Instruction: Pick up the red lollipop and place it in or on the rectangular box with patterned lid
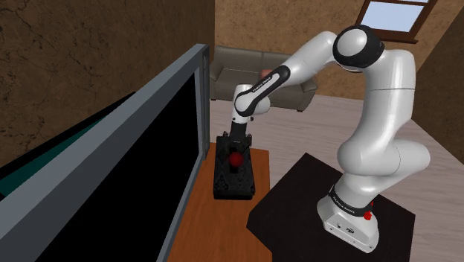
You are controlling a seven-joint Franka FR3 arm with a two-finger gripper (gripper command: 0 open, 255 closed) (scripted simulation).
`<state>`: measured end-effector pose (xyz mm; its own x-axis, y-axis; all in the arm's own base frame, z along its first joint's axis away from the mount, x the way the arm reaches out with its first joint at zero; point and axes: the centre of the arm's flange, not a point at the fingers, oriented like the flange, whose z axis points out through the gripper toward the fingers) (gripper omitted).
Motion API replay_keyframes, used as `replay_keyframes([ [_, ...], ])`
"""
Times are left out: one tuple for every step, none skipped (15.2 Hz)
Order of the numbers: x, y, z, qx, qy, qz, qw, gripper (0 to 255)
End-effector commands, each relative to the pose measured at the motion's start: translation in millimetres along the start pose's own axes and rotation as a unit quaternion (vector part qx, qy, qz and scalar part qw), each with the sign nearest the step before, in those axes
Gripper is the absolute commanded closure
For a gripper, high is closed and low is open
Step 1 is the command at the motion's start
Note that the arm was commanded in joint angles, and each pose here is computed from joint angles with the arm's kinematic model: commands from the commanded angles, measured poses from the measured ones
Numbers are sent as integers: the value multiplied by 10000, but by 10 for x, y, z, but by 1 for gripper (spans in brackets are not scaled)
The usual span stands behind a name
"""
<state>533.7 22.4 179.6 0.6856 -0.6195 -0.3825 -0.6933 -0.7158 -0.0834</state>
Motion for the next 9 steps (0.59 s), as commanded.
replay_keyframes([
  [-17,-8,-237,-4,-7,-1,10000,0],
  [-17,-8,-341,-4,-7,-1,10000,0],
  [-17,-8,-341,-4,-7,-1,10000,0],
  [-17,-8,-341,-3,-7,-1,10000,0],
  [-17,-8,-341,-4,-7,-1,10000,0],
  [-17,-8,-341,-4,-7,-1,10000,0],
  [-17,-8,-341,-4,-7,-1,10000,0],
  [-17,-8,-341,-4,-7,-1,10000,0],
  [-17,-8,-341,-4,-7,-1,10000,0],
])
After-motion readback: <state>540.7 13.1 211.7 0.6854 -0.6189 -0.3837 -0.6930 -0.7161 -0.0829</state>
